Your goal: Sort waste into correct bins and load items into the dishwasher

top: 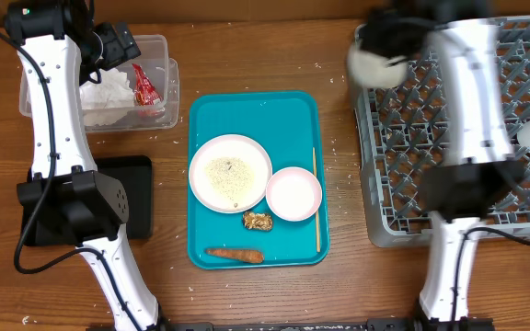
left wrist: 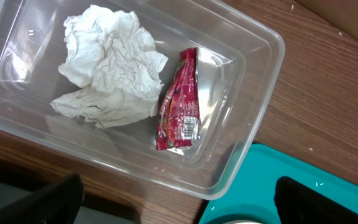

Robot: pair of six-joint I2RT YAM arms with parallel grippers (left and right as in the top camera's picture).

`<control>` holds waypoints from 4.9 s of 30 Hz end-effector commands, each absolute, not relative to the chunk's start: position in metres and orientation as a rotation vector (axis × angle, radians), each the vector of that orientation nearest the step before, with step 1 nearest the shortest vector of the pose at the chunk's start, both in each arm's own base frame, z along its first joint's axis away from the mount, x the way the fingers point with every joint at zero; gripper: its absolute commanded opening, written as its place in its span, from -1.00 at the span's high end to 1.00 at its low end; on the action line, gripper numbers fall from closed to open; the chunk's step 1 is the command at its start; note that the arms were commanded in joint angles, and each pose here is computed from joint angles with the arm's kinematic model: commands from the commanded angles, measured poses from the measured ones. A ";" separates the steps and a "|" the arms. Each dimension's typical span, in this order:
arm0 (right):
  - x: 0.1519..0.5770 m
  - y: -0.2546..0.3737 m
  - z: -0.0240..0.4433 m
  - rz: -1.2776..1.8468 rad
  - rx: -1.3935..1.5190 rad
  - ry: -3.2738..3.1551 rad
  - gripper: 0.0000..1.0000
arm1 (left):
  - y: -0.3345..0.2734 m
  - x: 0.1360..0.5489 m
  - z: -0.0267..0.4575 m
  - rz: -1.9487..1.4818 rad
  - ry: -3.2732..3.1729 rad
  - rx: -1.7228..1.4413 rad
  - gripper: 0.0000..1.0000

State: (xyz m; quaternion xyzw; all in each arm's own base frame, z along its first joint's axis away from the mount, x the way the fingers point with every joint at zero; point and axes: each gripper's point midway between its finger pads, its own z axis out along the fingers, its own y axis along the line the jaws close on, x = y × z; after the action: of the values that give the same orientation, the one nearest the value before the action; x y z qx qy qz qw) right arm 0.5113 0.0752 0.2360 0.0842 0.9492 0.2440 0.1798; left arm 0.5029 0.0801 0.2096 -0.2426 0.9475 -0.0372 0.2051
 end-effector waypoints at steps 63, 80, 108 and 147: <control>0.537 -0.226 0.213 1.093 0.574 1.993 0.35 | 0.077 0.504 0.204 -0.107 2.652 -0.680 -1.00; 0.485 -0.238 0.242 0.436 0.800 2.231 0.36 | 0.076 0.505 0.204 -0.108 2.654 -0.676 -1.00; 0.517 -0.223 0.124 -0.308 0.769 2.527 0.93 | 0.076 0.505 0.204 -0.108 2.653 -0.676 -1.00; 0.278 0.275 0.111 0.335 -0.658 3.071 -0.51 | 0.076 0.505 0.204 -0.108 2.653 -0.676 -1.00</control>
State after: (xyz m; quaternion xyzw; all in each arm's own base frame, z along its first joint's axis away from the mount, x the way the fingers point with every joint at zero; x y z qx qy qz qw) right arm 0.2827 0.2785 0.1210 -0.1993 0.9690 0.1446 -0.0195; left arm 0.5030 0.0792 0.2096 -0.2417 0.9477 -0.0374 0.2051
